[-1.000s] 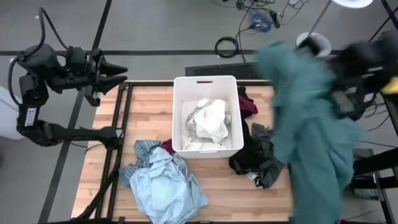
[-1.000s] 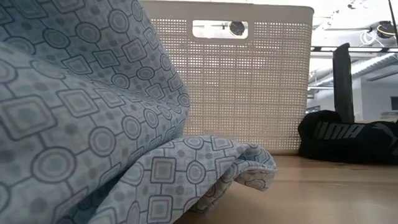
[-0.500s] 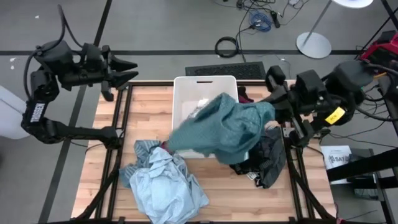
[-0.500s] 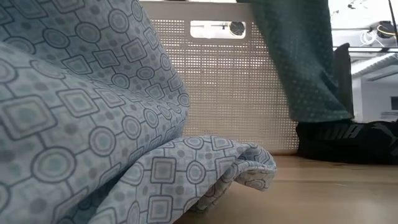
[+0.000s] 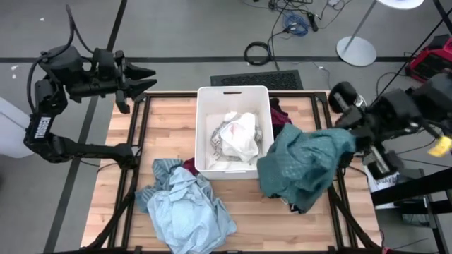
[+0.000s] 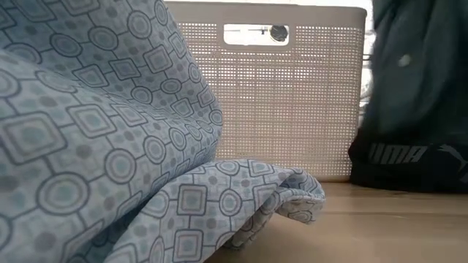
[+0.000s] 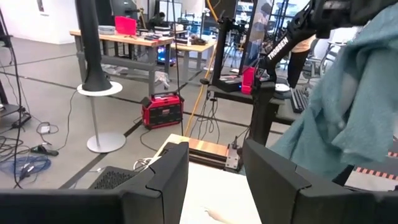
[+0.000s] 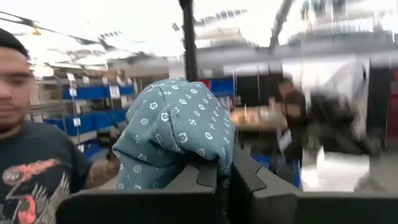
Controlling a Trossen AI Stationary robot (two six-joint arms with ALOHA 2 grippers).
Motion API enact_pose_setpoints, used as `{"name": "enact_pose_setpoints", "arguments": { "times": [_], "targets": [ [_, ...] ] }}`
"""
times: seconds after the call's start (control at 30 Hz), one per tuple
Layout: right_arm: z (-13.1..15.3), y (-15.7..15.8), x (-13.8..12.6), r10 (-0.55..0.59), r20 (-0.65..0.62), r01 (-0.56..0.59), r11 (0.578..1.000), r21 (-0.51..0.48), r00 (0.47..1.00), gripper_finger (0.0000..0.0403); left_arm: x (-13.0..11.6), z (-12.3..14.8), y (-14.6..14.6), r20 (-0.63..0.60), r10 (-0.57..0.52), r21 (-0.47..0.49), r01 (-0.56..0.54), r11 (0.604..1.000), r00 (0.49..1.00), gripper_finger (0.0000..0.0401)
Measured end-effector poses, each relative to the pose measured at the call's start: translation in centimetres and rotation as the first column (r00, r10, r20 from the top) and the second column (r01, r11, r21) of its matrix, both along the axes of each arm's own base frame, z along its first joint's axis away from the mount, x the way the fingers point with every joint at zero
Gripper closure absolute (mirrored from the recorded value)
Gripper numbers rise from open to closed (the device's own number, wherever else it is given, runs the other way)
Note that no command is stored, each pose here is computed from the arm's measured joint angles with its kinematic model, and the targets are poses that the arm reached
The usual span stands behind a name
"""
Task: Sort clothes
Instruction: Move the green shirt to the bottom middle of the table
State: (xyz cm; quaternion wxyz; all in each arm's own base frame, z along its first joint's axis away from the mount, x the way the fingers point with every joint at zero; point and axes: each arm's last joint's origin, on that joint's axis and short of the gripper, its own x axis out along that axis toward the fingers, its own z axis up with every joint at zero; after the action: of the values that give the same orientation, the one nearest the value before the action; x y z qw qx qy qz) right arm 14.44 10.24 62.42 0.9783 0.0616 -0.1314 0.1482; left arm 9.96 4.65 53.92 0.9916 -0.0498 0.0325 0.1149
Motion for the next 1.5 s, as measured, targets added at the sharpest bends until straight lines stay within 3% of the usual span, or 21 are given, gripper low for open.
{"name": "enact_pose_setpoints", "arguments": {
  "times": [0.2,0.37,0.53,0.67,0.73,0.87,0.97,1.0,1.13,1.2,1.4,1.5],
  "targets": [
    [1.6,0.6,-1.3,0.000,0.203,0.015,0.997,-0.075,0.979,0.0403,0.0,0.0,0.0,-0.001,0.007,-0.001,-0.007,1.000,1.000,0.0239],
    [1.4,0.5,-0.9,-0.115,0.147,0.122,0.991,-0.044,0.983,0.0403,0.1,0.0,0.1,-0.003,0.007,-0.002,-0.007,1.000,1.000,0.0239],
    [-0.9,0.6,-0.3,-0.200,-0.109,0.198,0.980,-0.027,0.974,0.0403,0.1,0.0,0.1,-0.003,0.007,-0.002,-0.007,1.000,1.000,0.0239],
    [-4.2,0.8,0.9,-0.325,-0.384,0.360,0.933,0.020,0.864,0.0403,0.3,-0.1,0.2,-0.008,0.007,-0.003,-0.007,1.000,1.000,0.0239],
    [-5.7,1.0,1.4,-0.328,-0.486,0.403,0.913,0.057,0.810,0.0403,0.5,-0.1,0.3,-0.012,0.007,-0.004,-0.007,1.000,1.000,0.0239],
    [-9.7,2.1,2.2,-0.202,-0.727,0.415,0.901,0.125,0.657,0.0403,1.0,-0.2,0.6,-0.022,0.006,-0.004,-0.006,1.000,1.000,0.0239],
    [-12.4,3.6,3.3,-0.078,-0.830,0.439,0.873,0.211,0.553,0.0403,1.4,-0.3,0.8,-0.034,0.006,-0.005,-0.006,1.000,0.999,0.0239],
    [-12.9,4.1,3.6,-0.025,-0.835,0.429,0.866,0.256,0.550,0.0403,1.6,-0.4,0.9,-0.040,0.005,0.005,-0.005,1.000,0.999,0.0239],
    [-13.6,5.9,4.8,0.182,-0.742,0.311,0.825,0.473,0.645,0.0403,2.1,-0.5,1.2,-0.052,0.004,0.008,-0.003,1.000,0.999,0.0239],
    [-15.0,6.7,5.4,0.264,-0.734,0.302,0.786,0.539,0.625,0.0403,2.4,-0.6,1.3,-0.057,0.003,0.005,-0.003,1.000,0.998,0.0239],
    [-22.1,7.9,5.9,0.424,-0.832,0.533,0.638,0.555,0.358,0.0403,3.0,-0.6,1.7,-0.050,-0.002,0.001,0.002,1.000,0.999,0.0239],
    [-24.9,7.6,5.8,0.448,-0.854,0.635,0.585,0.505,0.266,0.0403,3.4,-0.6,1.9,-0.053,-0.003,-0.001,0.003,1.000,0.999,0.0239]
  ]
}}
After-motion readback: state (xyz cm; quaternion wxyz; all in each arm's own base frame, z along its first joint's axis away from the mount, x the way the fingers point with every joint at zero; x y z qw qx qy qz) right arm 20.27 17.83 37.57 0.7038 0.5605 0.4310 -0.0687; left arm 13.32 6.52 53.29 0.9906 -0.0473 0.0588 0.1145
